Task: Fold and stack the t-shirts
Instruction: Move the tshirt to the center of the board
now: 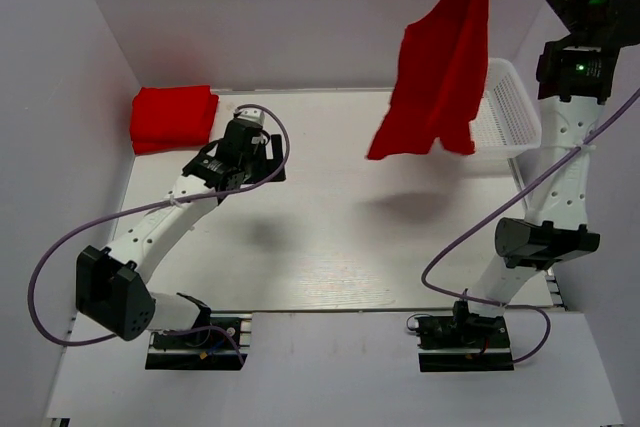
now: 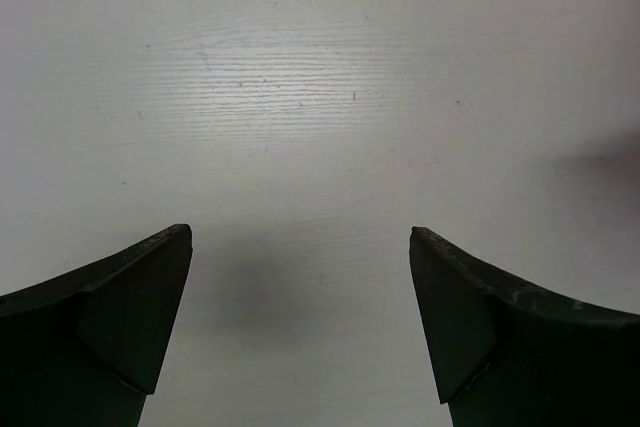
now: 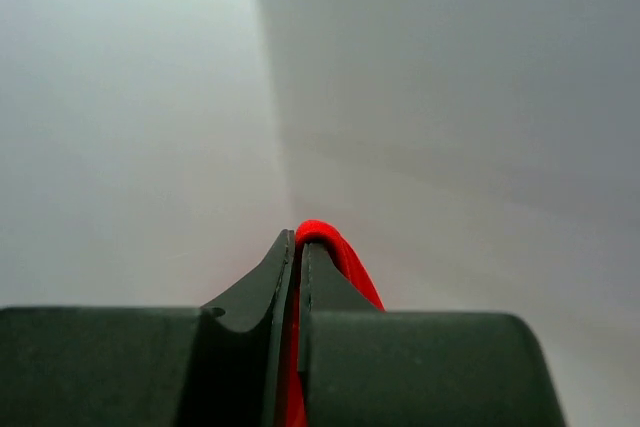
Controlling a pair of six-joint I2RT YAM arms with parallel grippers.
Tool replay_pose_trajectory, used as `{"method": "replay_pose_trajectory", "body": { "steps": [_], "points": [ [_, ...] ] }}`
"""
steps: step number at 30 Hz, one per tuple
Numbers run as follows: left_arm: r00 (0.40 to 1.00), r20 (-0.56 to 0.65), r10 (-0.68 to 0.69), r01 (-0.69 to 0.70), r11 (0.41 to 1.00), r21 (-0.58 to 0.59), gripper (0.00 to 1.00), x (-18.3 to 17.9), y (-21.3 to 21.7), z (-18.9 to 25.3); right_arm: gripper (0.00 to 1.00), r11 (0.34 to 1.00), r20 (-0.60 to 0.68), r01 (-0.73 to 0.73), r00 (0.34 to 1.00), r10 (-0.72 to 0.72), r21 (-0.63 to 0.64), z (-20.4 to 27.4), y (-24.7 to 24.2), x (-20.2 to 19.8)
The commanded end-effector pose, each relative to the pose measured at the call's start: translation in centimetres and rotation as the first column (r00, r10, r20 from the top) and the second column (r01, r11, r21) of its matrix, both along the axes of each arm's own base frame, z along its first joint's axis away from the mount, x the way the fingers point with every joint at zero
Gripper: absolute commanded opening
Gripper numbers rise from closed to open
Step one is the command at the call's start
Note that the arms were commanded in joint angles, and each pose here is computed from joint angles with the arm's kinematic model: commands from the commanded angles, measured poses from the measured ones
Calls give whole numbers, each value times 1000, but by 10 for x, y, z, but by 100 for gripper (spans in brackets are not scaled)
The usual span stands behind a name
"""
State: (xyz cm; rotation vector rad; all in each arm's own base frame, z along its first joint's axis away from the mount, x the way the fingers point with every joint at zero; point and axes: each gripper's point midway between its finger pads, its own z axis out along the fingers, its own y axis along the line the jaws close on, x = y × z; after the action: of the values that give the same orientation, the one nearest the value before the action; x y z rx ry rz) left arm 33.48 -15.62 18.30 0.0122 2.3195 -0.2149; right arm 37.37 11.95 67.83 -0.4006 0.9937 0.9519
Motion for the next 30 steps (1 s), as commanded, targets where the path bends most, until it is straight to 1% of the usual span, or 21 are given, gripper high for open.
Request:
{"method": "replay_pose_trajectory", "body": {
  "steps": [1,3,6,8,9,10,13,14,15,17,18,20,21,22,23,24,25,27,28,29,30],
  "points": [
    [996,47,81,-81,997,-5,100,-5,19,20,0,972,79,-234,969,235,-25,18,36,-53],
    [994,59,88,-88,996,-5,100,-6,22,26,0,966,75,-256,964,257,-19,17,40,-53],
    [993,65,101,-101,995,-10,100,-11,26,31,0,936,28,-349,936,350,-38,1,69,-55],
    [991,62,123,-121,992,-24,100,-12,29,33,0,908,-32,-418,909,416,-40,-15,90,-50],
    [990,55,130,-129,992,-11,100,-13,32,31,0,896,-21,-440,898,440,-51,-15,99,-56],
    [987,76,139,-138,990,-16,100,-12,34,38,0,889,-52,-455,890,452,-47,-25,106,-43],
    [982,68,177,-177,984,-18,100,-16,39,38,0,840,-100,-536,843,529,-81,-46,133,-52],
    [978,70,195,-194,981,-20,100,-18,42,40,0,807,-226,-588,794,564,-56,-88,153,-36],
    [979,63,195,-194,981,-14,100,-19,43,36,0,797,-214,-598,793,571,-87,-95,156,-43],
    [975,74,210,-209,978,-24,100,-22,46,39,0,788,-311,-611,764,565,-70,-139,165,-34],
    [976,64,209,-209,978,-16,100,-24,47,37,0,814,-330,-573,790,517,-97,-171,168,-24],
    [973,51,223,-223,975,-6,100,-29,51,33,0,843,-454,-531,774,440,-89,-222,165,-22],
    [972,43,230,-230,973,-8,100,-30,52,32,0,893,-472,-423,825,310,-154,-271,164,3],
    [971,36,236,-237,972,6,100,-32,54,30,0,896,-579,-409,778,244,-172,-323,163,3],
    [970,28,242,-242,970,5,100,-34,54,26,0,903,-597,-363,786,163,-231,-348,157,6],
    [970,28,242,-242,970,5,100,-34,54,26,0,898,-682,-355,726,89,-260,-407,155,-2],
    [970,21,242,-242,970,11,100,-35,55,23,0,893,-717,-363,694,67,-267,-429,154,-8],
    [972,3,235,-235,972,16,100,-34,53,17,4,886,-746,-361,666,26,-292,-460,151,-16],
    [974,-11,228,-227,973,36,100,-34,53,14,6,875,-794,-369,607,-27,-312,-503,143,-30],
    [973,-20,228,-227,973,44,100,-36,54,13,20,861,-798,-378,600,-52,-340,-516,140,-35],
    [973,-32,228,-226,973,54,100,-35,54,8,28,832,-815,-395,569,-111,-390,-537,135,-43]
  ]
}}
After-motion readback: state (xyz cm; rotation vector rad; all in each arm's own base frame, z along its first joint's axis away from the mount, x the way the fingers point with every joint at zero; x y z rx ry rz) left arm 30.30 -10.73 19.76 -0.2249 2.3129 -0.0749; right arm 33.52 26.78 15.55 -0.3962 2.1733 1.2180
